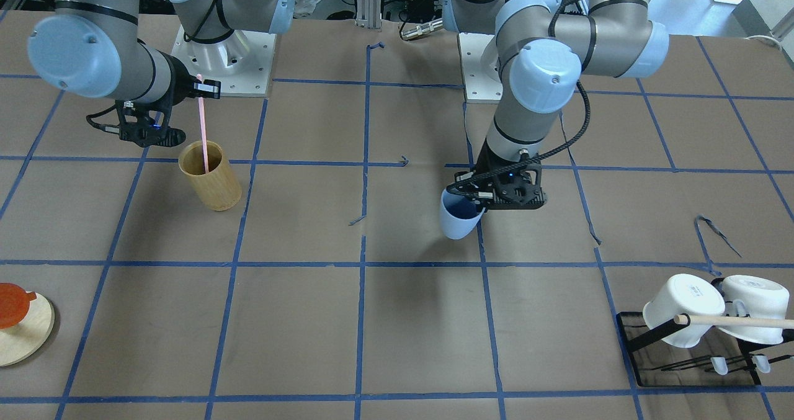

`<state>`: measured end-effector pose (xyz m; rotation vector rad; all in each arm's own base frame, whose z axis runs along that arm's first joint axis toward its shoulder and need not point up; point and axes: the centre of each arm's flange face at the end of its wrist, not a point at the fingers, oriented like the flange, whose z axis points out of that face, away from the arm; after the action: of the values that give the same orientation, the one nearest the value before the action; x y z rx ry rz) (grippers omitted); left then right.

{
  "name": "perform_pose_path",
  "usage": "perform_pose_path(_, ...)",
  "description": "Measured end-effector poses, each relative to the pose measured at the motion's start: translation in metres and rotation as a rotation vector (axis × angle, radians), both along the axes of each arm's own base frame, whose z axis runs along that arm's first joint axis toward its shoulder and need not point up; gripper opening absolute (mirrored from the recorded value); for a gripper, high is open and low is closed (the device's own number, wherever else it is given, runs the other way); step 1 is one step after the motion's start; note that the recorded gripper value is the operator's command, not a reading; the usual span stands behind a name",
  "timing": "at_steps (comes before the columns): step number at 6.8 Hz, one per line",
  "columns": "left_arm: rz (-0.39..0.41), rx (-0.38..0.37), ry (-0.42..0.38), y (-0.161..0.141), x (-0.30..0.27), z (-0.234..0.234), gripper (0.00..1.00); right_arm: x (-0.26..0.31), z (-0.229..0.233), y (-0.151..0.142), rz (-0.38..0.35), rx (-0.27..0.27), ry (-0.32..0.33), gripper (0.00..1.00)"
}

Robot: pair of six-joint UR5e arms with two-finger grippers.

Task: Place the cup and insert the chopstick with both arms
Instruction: 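Carry the blue cup farther from the robot with the left gripper and set it down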

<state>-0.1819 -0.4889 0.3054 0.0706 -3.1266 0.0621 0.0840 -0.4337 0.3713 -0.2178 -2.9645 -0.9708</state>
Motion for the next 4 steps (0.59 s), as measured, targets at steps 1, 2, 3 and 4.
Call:
perform_pose_path(1,0.049,-0.008,0.023,0.003,-0.039,0.004,0.00,0.000,0.018,-0.008,-0.027,-0.010,0.011,0.15)
perform_pose_path(2,0.101,-0.010,0.065,0.000,-0.069,0.006,0.00,0.000,0.031,-0.012,-0.051,-0.008,0.025,0.15)
perform_pose_path(3,0.147,-0.012,0.107,-0.013,-0.091,0.010,0.00,-0.001,0.042,-0.012,-0.064,0.011,0.030,0.15)
perform_pose_path(4,0.170,-0.019,0.110,-0.026,-0.104,0.012,0.00,-0.003,0.050,-0.011,-0.072,0.029,0.031,0.15)
